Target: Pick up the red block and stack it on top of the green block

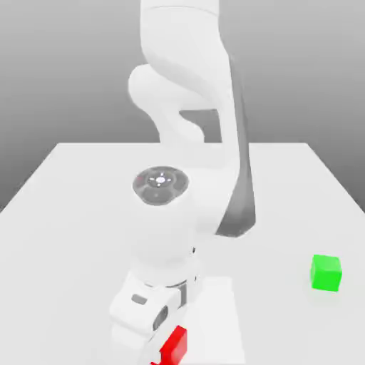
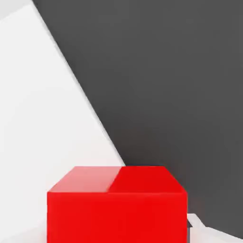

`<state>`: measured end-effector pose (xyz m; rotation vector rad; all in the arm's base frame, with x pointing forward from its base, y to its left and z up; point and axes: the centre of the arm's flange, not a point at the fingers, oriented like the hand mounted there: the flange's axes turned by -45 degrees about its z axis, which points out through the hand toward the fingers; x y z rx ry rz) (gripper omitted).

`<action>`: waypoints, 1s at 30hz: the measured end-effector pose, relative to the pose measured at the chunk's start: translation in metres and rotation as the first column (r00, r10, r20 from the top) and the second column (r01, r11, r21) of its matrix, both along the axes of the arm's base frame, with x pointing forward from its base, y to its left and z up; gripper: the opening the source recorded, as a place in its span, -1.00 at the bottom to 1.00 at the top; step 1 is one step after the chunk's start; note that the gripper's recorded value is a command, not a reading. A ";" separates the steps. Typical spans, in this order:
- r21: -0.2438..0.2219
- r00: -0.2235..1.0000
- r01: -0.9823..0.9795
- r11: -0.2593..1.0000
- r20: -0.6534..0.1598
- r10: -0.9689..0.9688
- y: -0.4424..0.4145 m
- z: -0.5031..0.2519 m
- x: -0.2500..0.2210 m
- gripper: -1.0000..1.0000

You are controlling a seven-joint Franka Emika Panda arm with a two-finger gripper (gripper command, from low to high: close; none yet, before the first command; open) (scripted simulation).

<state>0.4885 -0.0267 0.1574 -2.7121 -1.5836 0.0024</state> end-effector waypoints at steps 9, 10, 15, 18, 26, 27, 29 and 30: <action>0.018 0.987 -0.159 0.987 0.000 0.159 0.128 0.067 -0.033 -1.00; 0.020 0.981 -0.194 0.981 -0.001 0.194 0.153 0.070 -0.044 -1.00; 0.015 0.913 -0.407 0.913 -0.001 0.407 0.281 0.083 -0.133 -1.00; 0.003 0.860 -0.511 0.860 0.000 0.511 0.331 0.085 -0.193 -1.00; -0.001 0.878 -0.479 0.878 0.001 0.479 0.322 0.028 -0.189 1.00; -0.001 0.878 -0.479 0.878 0.001 0.479 0.322 0.028 -0.189 1.00; -0.001 0.878 -0.479 0.878 0.001 0.479 0.322 0.028 -0.189 1.00; 0.000 0.878 -0.478 0.878 0.001 0.478 0.322 0.024 -0.189 1.00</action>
